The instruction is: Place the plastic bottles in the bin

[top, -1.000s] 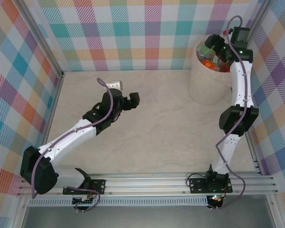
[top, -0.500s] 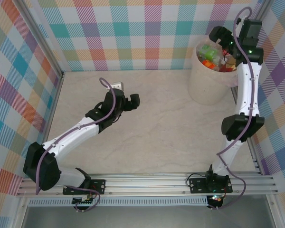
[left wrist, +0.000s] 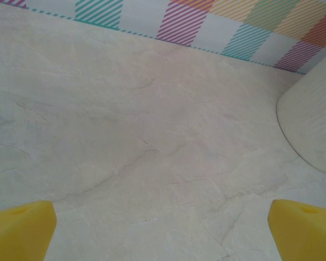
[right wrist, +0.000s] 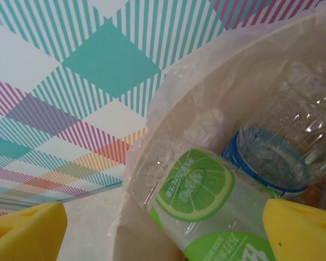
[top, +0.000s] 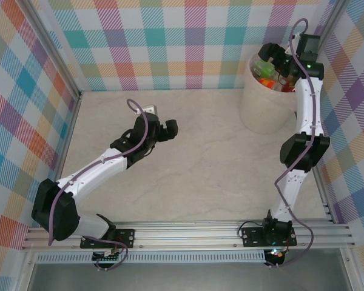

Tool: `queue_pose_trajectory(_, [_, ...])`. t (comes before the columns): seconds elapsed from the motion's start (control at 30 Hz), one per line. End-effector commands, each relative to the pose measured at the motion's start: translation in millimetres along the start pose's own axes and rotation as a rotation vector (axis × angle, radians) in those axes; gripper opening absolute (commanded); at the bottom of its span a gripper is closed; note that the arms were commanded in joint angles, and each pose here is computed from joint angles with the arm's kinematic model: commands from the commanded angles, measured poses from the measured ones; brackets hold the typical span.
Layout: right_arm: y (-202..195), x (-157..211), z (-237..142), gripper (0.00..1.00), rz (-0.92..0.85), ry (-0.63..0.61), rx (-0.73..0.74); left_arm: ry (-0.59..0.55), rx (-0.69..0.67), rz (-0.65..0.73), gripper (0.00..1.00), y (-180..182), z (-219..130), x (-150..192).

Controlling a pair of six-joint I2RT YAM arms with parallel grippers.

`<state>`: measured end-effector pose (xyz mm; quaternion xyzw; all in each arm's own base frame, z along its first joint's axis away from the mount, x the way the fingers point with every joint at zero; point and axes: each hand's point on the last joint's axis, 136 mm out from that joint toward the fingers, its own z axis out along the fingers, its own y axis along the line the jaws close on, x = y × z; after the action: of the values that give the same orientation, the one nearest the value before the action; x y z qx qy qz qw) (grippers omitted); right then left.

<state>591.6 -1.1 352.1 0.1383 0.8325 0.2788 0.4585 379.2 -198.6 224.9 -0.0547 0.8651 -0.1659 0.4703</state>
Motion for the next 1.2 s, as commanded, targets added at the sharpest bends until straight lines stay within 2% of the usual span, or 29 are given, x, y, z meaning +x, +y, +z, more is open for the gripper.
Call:
queue_pose_trajectory(0.0, [20.4,6.4,-21.0,0.93,0.001,0.037,-0.019,-0.003,0.000,-0.031,1.00,0.7,-1.0,-7.0])
queue_pose_trajectory(0.2, [51.5,-8.0,-56.8,0.94,-0.046,-0.012,-0.067,-0.035,-0.072,-0.035,1.00,17.0,-12.1,-15.0])
queue_pose_trajectory(0.37, [70.6,-1.9,-90.1,0.96,-0.071,-0.036,-0.104,-0.104,-0.215,-0.043,1.00,50.8,-34.1,-28.5])
queue_pose_trajectory(0.5, [81.7,15.5,-122.5,1.00,-0.097,-0.073,-0.138,-0.175,-0.369,-0.045,1.00,90.3,-61.4,-34.5])
queue_pose_trajectory(0.67, [79.9,53.9,-160.9,1.00,-0.133,-0.156,-0.164,-0.256,-0.532,-0.034,1.00,138.8,-91.1,-37.8])
queue_pose_trajectory(0.83, [54.7,99.5,-187.0,1.00,-0.135,-0.237,-0.114,-0.295,-0.705,-0.029,1.00,186.9,-113.2,-37.0])
queue_pose_trajectory(0.97, [20.3,136.2,-189.3,1.00,-0.105,-0.278,-0.046,-0.327,-0.839,-0.054,1.00,222.6,-123.5,-30.0])
queue_pose_trajectory(1.07, [-15.4,160.5,-181.3,1.00,-0.067,-0.293,0.047,-0.310,-0.870,-0.065,1.00,239.6,-118.5,-22.9])
queue_pose_trajectory(1.17, [-67.8,185.2,-169.8,1.00,-0.023,-0.297,0.223,-0.291,-0.858,-0.030,1.00,249.9,-103.6,-15.1])
